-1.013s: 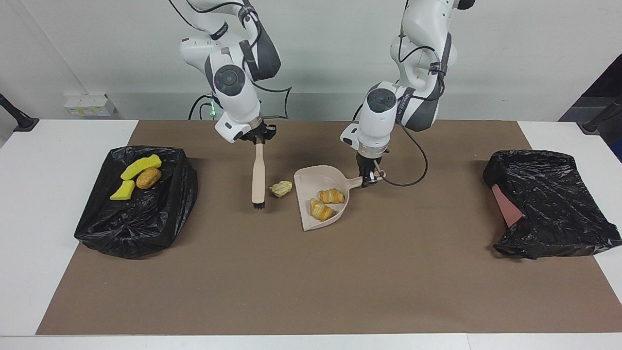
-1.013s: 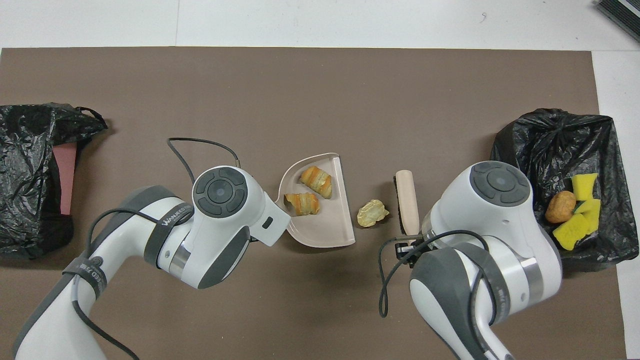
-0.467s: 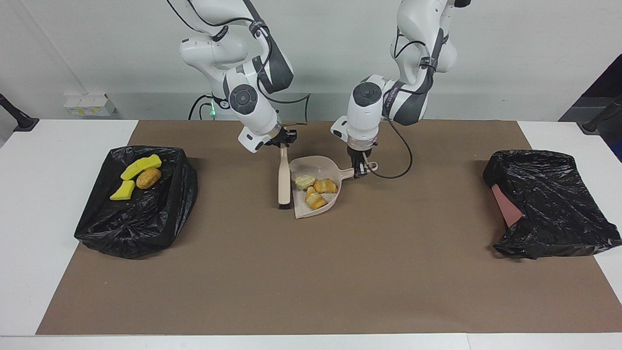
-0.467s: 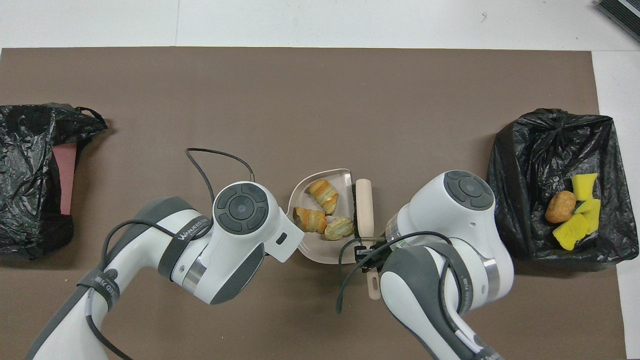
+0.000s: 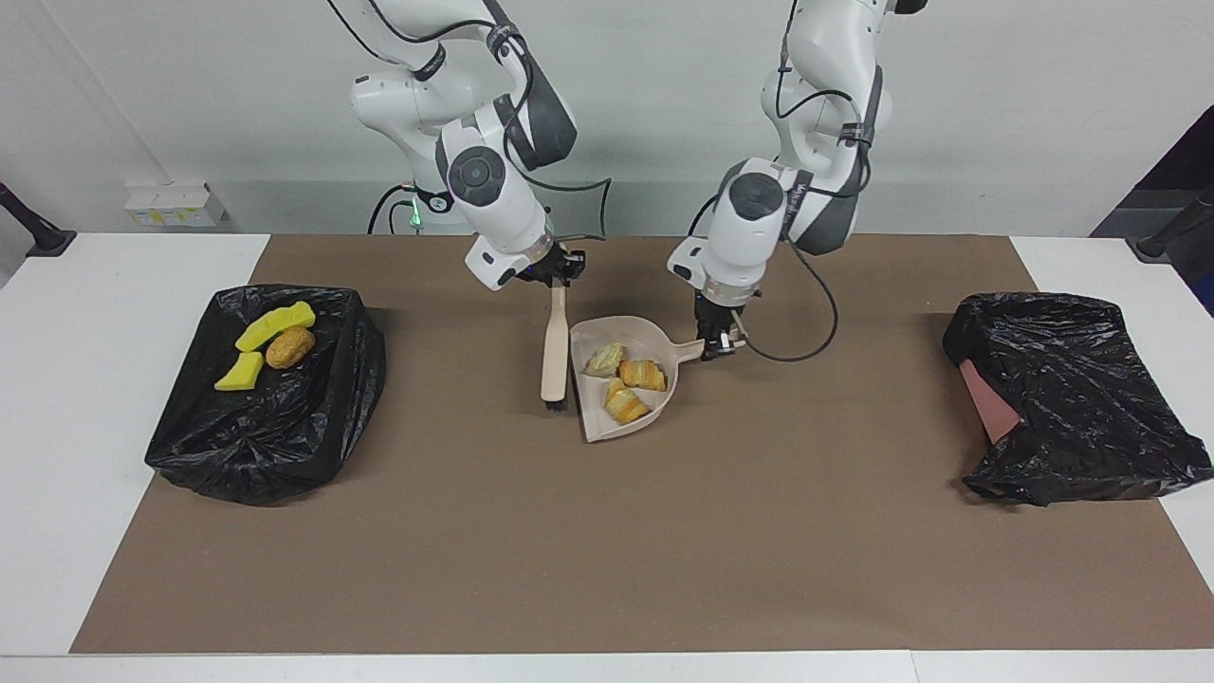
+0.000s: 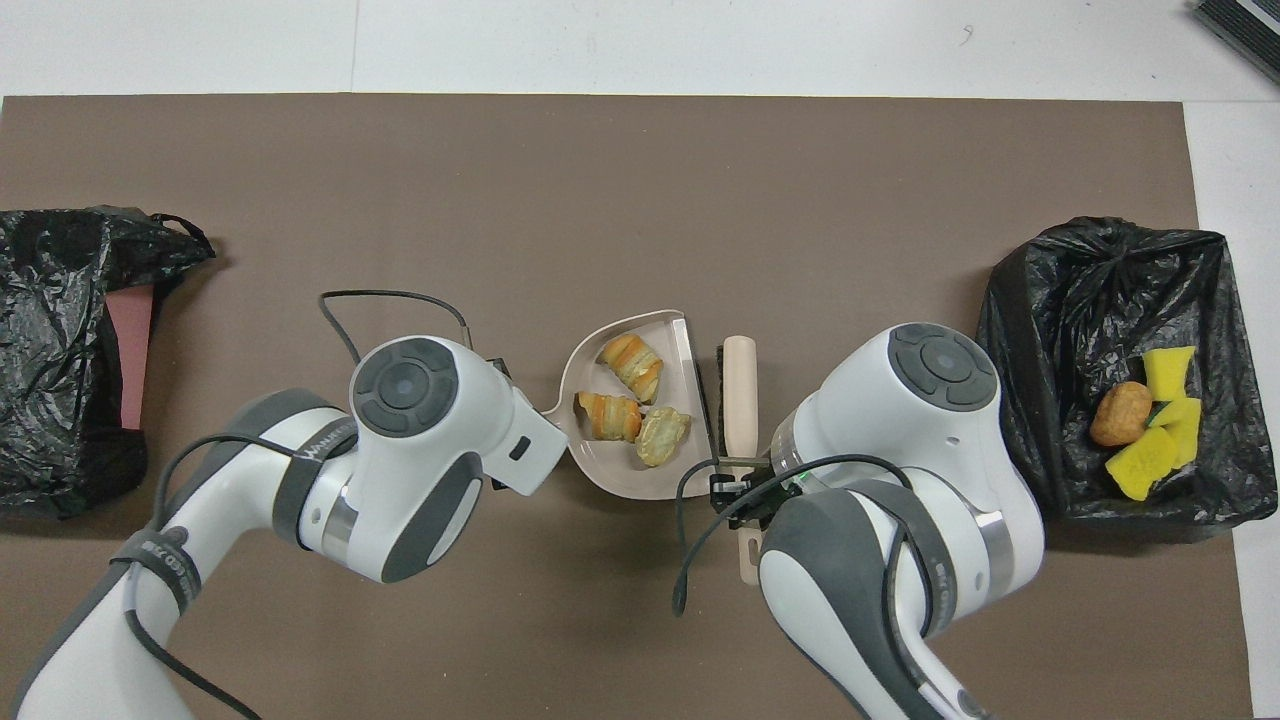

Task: Sweep and dump trash in bin
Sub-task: 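Sweep the bread chunks into the dustpan with the right gripper, then carry the loaded dustpan to the black bag with the left gripper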

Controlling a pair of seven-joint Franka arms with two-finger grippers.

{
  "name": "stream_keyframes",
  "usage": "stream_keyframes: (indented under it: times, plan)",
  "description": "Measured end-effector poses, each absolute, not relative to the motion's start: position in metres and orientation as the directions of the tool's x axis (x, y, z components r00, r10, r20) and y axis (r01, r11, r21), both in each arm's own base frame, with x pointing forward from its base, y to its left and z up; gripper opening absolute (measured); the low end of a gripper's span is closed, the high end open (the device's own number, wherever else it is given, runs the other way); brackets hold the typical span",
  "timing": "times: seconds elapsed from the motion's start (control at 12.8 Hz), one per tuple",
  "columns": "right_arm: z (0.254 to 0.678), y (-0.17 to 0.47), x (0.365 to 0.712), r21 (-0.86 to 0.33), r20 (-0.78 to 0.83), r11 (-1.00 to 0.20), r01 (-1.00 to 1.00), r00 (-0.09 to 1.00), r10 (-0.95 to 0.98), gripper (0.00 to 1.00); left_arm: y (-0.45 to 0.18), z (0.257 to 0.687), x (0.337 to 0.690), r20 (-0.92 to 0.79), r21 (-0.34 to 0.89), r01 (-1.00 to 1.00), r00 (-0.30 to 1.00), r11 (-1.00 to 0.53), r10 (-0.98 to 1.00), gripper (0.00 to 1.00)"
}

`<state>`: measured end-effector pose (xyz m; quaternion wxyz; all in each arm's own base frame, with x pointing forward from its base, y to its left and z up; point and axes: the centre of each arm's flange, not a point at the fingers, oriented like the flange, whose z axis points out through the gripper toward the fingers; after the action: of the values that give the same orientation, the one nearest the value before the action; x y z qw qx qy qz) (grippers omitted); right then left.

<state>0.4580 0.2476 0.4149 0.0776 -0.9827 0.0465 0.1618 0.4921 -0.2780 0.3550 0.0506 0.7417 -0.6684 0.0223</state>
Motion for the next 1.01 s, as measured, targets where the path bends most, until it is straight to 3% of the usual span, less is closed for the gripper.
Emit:
stream_keyframes:
  times: [0.47,1.01]
  plan:
    - [0.455,0.297,0.418,-0.071,-0.275,-0.991,-0.109,0.958,-0.086,0.26,-0.183,0.385,0.550,0.197,0.031,-0.991,0.135,-0.132,-0.971,0.33]
    - [0.404,0.373,0.345,-0.053,-0.264,-0.998,-0.031,0.964,-0.016,0.26,-0.112,0.491,0.589,0.218,0.060,-0.977,0.211,-0.203,-0.953,0.33]
